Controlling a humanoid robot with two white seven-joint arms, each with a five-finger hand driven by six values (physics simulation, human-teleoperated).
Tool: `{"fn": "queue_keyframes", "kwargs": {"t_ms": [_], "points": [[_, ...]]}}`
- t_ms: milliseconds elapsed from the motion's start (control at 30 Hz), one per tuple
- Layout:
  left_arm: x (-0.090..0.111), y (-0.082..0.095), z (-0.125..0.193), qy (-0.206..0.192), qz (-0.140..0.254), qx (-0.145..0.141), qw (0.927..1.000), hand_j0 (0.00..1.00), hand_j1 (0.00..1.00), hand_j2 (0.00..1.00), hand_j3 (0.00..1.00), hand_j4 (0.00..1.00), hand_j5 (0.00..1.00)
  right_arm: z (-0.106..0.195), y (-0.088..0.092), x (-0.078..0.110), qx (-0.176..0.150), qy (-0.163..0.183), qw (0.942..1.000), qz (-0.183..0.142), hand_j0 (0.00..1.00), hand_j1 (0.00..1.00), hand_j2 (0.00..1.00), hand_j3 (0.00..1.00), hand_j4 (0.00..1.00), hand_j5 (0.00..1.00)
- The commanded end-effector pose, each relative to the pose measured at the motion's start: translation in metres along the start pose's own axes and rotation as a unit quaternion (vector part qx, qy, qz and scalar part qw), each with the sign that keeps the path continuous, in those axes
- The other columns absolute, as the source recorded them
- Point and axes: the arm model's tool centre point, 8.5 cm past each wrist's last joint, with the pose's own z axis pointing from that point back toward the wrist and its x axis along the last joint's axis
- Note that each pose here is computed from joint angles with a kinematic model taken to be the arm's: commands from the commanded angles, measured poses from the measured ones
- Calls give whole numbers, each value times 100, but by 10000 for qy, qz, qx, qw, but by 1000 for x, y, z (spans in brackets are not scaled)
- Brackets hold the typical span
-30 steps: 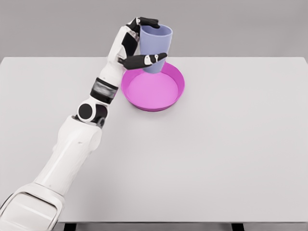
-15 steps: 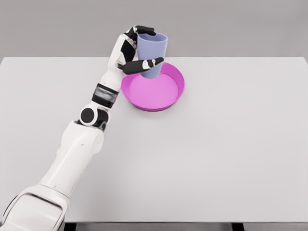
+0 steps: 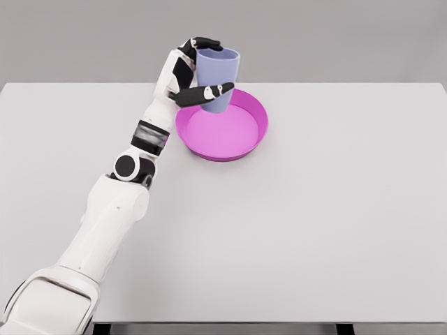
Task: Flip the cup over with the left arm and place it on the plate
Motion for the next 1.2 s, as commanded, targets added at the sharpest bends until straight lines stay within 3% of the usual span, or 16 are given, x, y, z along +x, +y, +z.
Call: {"fn": "queue_keyframes", "kwargs": {"t_ms": [0, 67, 100, 167, 233, 433, 600, 700, 767, 800, 833, 867, 933, 967, 1067, 1167], "points": [[1, 0, 0, -16, -4, -10, 10000, 50, 50, 50, 50, 50, 50, 0, 0, 0, 4, -2, 10000, 7, 100, 100, 100, 100, 100, 100], [2, 0, -2, -30, -9, -15, 10000, 63, 63, 63, 63, 63, 63, 0, 0, 1, 3, -11, 10000, 2, 100, 100, 100, 100, 100, 100], [3, -1, -3, -41, -12, -27, 10000, 76, 76, 76, 76, 76, 76, 0, 0, 0, 3, -3, 10000, 0, 100, 100, 100, 100, 100, 100], [3, -1, -3, -48, -15, -22, 10000, 87, 87, 87, 87, 87, 87, 0, 0, 0, -3, -2, 10000, 7, 100, 100, 100, 100, 100, 100], [7, 0, -8, -96, -25, -36, 9999, 94, 94, 94, 94, 94, 94, 0, 0, 1, 3, -3, 10000, 0, 100, 100, 100, 100, 100, 100], [18, -3, -14, -296, -14, -55, 9995, 100, 100, 100, 100, 100, 100, 0, 0, 1, 4, -9, 10000, 9, 100, 100, 100, 100, 100, 100], [35, 31, -7, -378, -336, 50, 9987, 100, 100, 100, 100, 100, 100, 0, 0, 0, 4, 6, 10000, 5, 100, 100, 100, 100, 100, 100], [36, 39, -2, -364, -367, 93, 9986, 100, 100, 100, 100, 100, 100, 0, 0, 1, 4, -9, 10000, 9, 100, 100, 100, 100, 100, 100], [45, 60, 11, -353, -455, 101, 9983, 100, 100, 100, 100, 100, 100, 0, 0, 1, 3, -11, 10000, 2, 100, 100, 100, 100, 100, 100], [50, 92, 33, -123, -832, 111, 9964, 100, 100, 100, 100, 100, 100, 0, 0, 0, -5, -3, 10000, 0, 100, 100, 100, 100, 100, 100], [53, 111, 49, 149, -1176, -184, 9928, 100, 100, 100, 100, 100, 100, 0, 0, 0, 3, 4, 10000, -2, 100, 100, 100, 100, 100, 100], [53, 122, 69, 567, -1493, -821, 9837, 100, 100, 100, 100, 100, 100, 0, 0, 0, -3, 6, 10000, 5, 100, 100, 100, 100, 100, 100], [71, 152, 104, 1232, -2095, -1740, 9543, 100, 100, 100, 100, 100, 100, 0, 0, 0, 4, -2, 10000, 7, 100, 100, 100, 100, 100, 100], [81, 161, 117, 1460, -2343, -1987, 9404, 100, 100, 100, 100, 100, 100, 0, 0, 0, 3, 4, 10000, -2, 100, 100, 100, 100, 100, 100], [95, 174, 153, 1833, -2585, -2215, 9222, 100, 100, 100, 100, 100, 100, 0, 0, 0, 3, 4, 10000, -2, 100, 100, 100, 100, 100, 100], [106, 189, 172, 2082, -2734, -2233, 9121, 100, 100, 100, 100, 100, 100, 0, 0, 0, 3, 4, 10000, -2, 100, 100, 100, 100, 100, 100]]}}
